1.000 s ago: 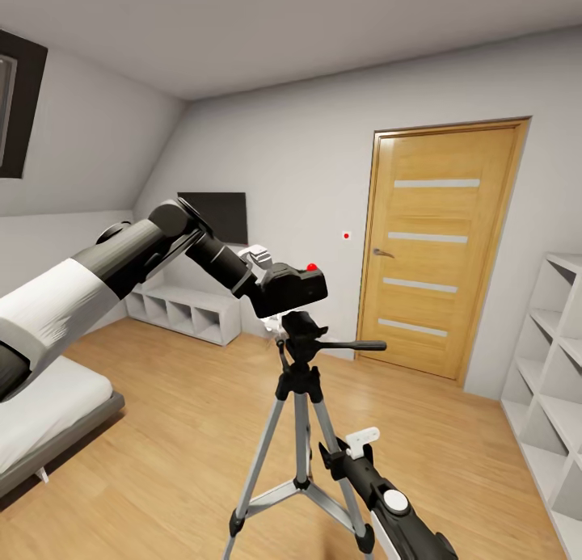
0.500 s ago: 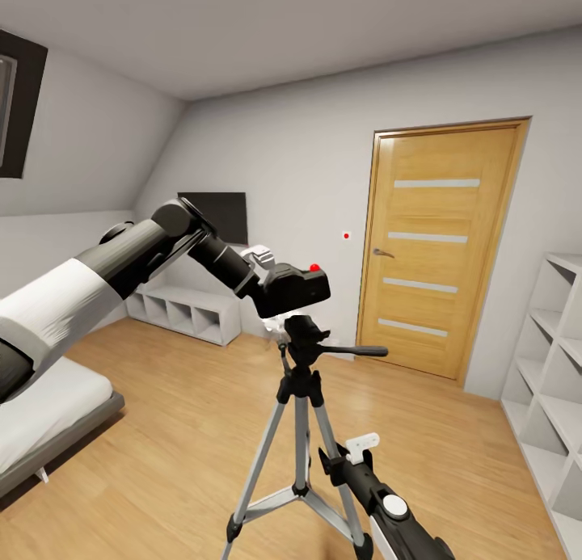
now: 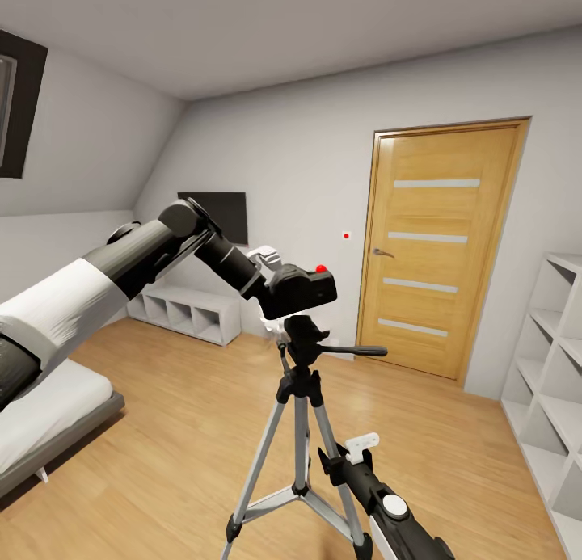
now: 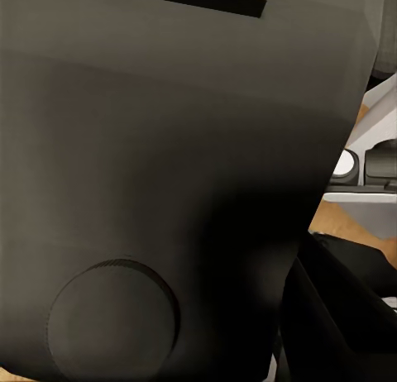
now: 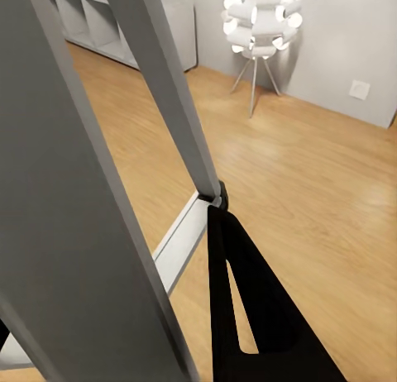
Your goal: Attach the digital camera to the camera tripod in the bedroom.
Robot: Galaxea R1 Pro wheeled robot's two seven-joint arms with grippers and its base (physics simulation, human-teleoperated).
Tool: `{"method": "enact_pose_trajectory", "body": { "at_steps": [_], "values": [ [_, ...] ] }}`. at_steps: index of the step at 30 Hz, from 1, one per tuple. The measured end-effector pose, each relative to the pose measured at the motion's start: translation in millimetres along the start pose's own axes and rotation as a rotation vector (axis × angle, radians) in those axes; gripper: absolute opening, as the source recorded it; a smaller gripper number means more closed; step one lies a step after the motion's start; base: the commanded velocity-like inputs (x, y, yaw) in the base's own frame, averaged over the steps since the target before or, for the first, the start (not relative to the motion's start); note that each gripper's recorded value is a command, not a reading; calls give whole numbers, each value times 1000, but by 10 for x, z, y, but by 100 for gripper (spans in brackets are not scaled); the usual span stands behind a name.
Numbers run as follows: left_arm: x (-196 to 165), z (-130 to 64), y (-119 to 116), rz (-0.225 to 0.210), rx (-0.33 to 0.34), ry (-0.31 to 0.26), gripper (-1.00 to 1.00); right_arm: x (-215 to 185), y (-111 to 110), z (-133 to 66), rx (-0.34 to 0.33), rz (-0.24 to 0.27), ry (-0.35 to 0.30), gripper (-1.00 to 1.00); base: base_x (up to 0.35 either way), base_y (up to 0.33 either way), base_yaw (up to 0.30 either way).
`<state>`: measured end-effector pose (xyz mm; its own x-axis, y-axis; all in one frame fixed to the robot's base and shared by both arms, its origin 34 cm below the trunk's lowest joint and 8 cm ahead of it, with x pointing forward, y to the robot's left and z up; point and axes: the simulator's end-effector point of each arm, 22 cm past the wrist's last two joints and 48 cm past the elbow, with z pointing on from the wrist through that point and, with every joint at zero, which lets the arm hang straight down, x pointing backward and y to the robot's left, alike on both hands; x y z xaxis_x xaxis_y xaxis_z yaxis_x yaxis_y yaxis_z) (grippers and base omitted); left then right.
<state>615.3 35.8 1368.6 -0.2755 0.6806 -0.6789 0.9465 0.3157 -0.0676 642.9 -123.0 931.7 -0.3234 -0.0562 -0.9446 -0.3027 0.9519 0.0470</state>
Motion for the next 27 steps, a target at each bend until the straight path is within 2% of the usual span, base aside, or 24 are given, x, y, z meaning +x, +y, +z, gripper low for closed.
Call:
{"method": "enact_pose_trajectory", "body": {
  "at_steps": [27],
  "values": [
    [66,-13,48,-9,-10,11,-100,-2,2,0,-1,-1,-1,-100,0,0,0]
  ]
}}
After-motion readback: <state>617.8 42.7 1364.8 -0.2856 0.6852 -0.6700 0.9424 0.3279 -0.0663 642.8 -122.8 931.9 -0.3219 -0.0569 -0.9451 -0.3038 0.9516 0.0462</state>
